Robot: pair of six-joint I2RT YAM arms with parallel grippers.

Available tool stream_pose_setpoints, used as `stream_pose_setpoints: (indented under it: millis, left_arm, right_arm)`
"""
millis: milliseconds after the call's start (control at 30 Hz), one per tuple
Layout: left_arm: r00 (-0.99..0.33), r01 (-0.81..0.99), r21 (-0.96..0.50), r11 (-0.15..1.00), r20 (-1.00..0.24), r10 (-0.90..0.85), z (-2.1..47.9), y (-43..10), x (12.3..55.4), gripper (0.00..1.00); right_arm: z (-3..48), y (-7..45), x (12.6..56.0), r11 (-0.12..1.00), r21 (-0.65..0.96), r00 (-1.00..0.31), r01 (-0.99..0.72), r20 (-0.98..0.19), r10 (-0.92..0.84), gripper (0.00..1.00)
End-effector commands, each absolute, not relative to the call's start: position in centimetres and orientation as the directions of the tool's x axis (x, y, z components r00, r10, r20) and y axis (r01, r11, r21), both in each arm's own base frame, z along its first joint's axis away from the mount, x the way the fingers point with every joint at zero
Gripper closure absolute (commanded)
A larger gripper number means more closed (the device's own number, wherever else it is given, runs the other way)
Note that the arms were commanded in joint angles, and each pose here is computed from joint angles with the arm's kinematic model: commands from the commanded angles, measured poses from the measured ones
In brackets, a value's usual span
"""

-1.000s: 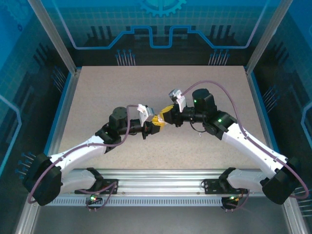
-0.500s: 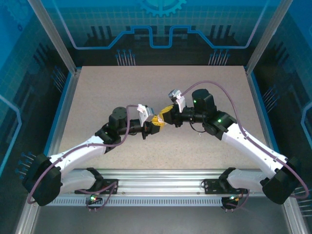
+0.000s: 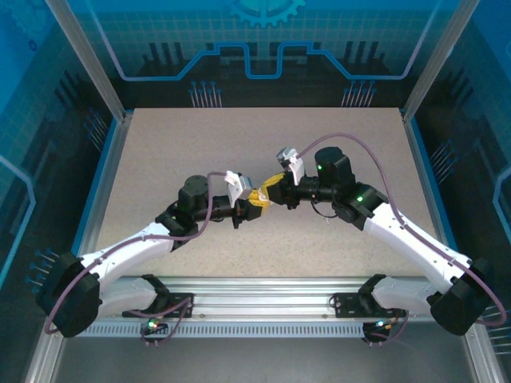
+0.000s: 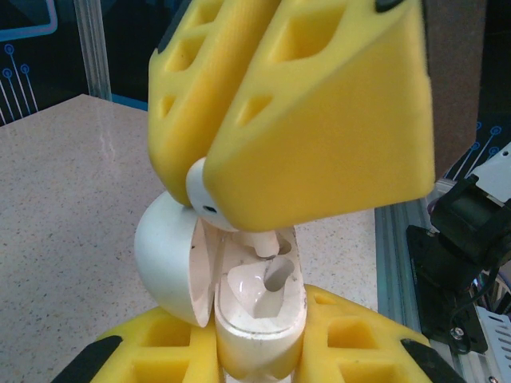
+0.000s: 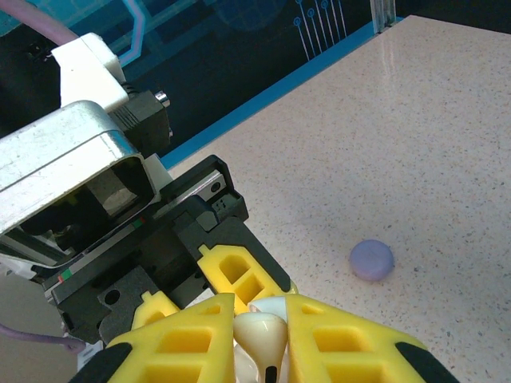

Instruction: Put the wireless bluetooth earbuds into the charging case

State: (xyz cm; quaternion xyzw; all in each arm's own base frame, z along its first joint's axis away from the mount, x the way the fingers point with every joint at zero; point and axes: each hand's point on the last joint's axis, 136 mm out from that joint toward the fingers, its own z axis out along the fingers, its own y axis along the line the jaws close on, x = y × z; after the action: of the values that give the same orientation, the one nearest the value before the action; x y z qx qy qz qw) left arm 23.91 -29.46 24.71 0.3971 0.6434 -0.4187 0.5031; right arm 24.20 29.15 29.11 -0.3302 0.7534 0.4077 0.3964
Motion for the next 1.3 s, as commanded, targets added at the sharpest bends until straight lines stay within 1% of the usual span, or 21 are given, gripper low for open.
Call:
stream_pose_setpoints:
  millis: [0,100,333,533,700,1267]
  left_arm:
    - [-0.084,0.945,-0.078,0.317,-0.996,0.006,28.5,-29.7,23.8,0.82]
    - [-0.083,0.944,-0.083,0.318,-0.996,-0.014,28.8,-29.7,23.8,0.82]
    - [-0.123,0.937,-0.133,0.322,-0.991,-0.052,29.2,-29.9,24.4,0.82]
    - [-0.156,0.93,-0.168,0.326,-0.986,-0.063,29.0,-30.2,24.9,0.82]
    - [-0.161,0.932,-0.173,0.32,-0.985,-0.065,29.1,-30.3,24.9,0.82]
    - [-0.137,0.94,-0.153,0.306,-0.988,-0.073,29.7,-30.2,24.3,0.82]
  right_arm:
    - [27.7,29.3,23.4,0.451,0.375,-0.498,-0.81,-0.846,-0.192,0.81]
    - [28.3,29.2,23.7,0.458,0.363,-0.48,-0.811,-0.861,-0.168,0.81]
    - [31.8,29.1,23.4,0.433,0.291,-0.369,-0.853,-0.923,-0.106,0.81]
    - [33.0,29.0,22.8,0.415,0.243,-0.307,-0.877,-0.947,-0.092,0.81]
    - [34.1,28.8,23.0,0.425,0.195,-0.249,-0.884,-0.965,-0.076,0.81]
    - [31.9,29.4,24.2,0.453,0.199,-0.288,-0.869,-0.948,-0.137,0.81]
